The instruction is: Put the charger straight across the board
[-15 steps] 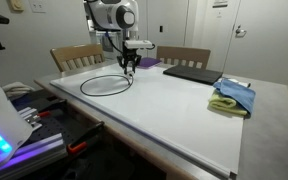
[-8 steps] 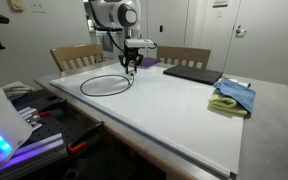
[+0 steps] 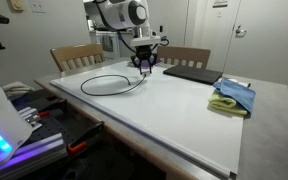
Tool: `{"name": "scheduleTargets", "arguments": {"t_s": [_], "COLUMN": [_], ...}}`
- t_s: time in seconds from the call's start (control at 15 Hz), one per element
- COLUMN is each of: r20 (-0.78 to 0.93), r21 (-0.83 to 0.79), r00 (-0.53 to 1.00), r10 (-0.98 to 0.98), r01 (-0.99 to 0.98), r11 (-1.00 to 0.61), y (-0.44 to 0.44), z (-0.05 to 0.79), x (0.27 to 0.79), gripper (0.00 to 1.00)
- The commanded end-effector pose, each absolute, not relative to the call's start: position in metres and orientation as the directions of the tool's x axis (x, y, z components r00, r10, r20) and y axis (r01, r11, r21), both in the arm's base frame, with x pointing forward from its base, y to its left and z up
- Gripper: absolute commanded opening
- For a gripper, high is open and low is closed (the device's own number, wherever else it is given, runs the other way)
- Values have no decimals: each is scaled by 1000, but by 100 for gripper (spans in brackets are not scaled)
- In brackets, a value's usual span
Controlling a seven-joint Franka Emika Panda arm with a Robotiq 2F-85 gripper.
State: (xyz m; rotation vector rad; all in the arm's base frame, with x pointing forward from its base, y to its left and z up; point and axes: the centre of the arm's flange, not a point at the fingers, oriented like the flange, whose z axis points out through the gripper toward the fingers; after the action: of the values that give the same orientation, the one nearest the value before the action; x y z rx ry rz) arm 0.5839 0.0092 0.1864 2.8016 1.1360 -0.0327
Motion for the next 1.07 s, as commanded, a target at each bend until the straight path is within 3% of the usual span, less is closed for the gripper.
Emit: {"name": "scheduleTargets", "arguments": {"t_s": [0.0, 0.07, 0.13, 0.6, 1.0], "r20": [-64, -64, -70, -74, -26], "r21": [103, 103, 115, 228, 302], "r00": [732, 738, 748, 917, 1000], "r10": [679, 672, 660, 392, 13], "r01": [681, 675, 663, 399, 21], "r11": [-725, -731, -739, -888, -953], "y": [5, 4, 4, -48, -123], "z": [186, 186, 186, 186, 174], "x": [584, 584, 582, 565, 540], "gripper": [51, 51, 26, 26, 26]}}
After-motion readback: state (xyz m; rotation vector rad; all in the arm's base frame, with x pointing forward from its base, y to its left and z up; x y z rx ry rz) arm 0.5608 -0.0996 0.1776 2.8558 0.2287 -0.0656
